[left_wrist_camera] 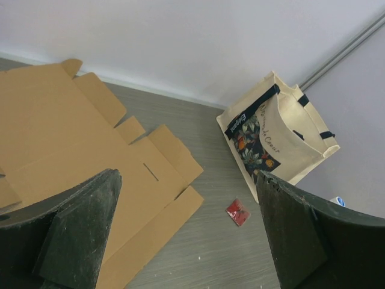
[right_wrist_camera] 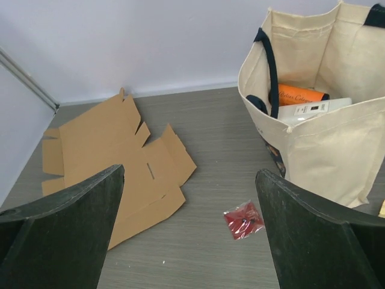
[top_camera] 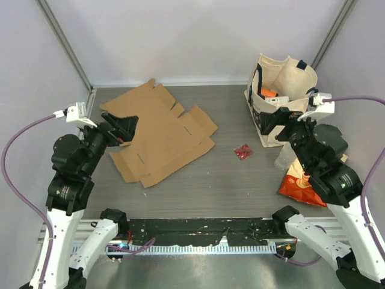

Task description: Fold the paper box

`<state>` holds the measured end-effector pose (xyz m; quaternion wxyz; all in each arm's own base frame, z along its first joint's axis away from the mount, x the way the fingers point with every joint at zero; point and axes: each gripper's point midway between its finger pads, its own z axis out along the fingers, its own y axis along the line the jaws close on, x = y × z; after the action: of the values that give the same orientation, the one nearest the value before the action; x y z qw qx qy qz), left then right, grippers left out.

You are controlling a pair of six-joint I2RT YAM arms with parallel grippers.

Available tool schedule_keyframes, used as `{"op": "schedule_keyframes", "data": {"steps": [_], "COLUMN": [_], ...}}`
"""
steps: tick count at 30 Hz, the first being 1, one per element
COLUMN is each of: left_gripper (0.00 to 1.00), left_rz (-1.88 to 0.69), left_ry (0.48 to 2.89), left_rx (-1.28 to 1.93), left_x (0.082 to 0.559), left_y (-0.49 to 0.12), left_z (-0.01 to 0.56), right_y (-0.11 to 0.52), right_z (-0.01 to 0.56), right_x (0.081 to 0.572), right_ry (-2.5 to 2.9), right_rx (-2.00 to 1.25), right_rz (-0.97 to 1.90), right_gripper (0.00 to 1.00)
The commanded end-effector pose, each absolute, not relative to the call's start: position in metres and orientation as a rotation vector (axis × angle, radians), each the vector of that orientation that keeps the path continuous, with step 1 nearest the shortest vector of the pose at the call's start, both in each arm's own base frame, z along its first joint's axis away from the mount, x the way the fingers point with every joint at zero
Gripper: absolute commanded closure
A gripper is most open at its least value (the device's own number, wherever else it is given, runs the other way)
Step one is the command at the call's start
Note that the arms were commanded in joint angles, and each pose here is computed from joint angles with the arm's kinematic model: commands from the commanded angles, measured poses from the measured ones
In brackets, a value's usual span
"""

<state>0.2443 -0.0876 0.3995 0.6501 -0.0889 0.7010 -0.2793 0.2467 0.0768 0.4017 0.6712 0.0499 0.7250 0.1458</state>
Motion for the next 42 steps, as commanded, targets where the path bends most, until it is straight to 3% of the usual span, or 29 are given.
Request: {"op": "schedule_keyframes", "data": {"steps": [1, 4, 10, 15, 20, 28, 32, 36, 42], "left_gripper": [0.01, 0.02, 0.02, 0.02, 0.02, 0.02, 0.03, 0.03, 0.09], "left_rz": [-0.632, -0.599, -0.603, -0.596, -0.641, -0.631, -0.662, -0.686, -0.717], "left_ry": [1.693, 1.788, 1.859, 1.943, 2.039, 2.096, 2.122, 2.133, 2.155], "left_rx": [-0.224, -0.245, -0.291, -0.419, -0.551, -0.908, -0.979, -1.066, -1.166], "left_x": [0.250, 0.250, 0.243, 0.234, 0.223, 0.219, 0.223, 0.228, 0.229], "left_y": [-0.091, -0.089, -0.088, -0.082, -0.086, -0.078, -0.085, -0.090, -0.096], "left_z": [0.370, 0.339, 0.300, 0.256, 0.205, 0.126, 0.101, 0.079, 0.061], "right_y": [0.107, 0.133, 0.258, 0.320, 0.300, 0.240, 0.226, 0.221, 0.220], "right_z": [0.401, 0.402, 0.378, 0.305, 0.233, 0.138, 0.116, 0.089, 0.067], "right_x": [0.270, 0.278, 0.282, 0.304, 0.351, 0.401, 0.434, 0.457, 0.481], "right_ry": [1.668, 1.684, 1.756, 1.916, 2.099, 2.307, 2.331, 2.410, 2.419], "right_rx": [0.083, 0.014, -0.271, -0.369, -0.291, -0.190, -0.218, -0.282, -0.319], "right_rz": [0.426, 0.515, 0.756, 0.829, 0.912, 0.709, 0.508, 0.298, 0.163], "right_gripper": [0.04, 0.04, 0.04, 0.03, 0.07, 0.14, 0.15, 0.23, 0.23]}}
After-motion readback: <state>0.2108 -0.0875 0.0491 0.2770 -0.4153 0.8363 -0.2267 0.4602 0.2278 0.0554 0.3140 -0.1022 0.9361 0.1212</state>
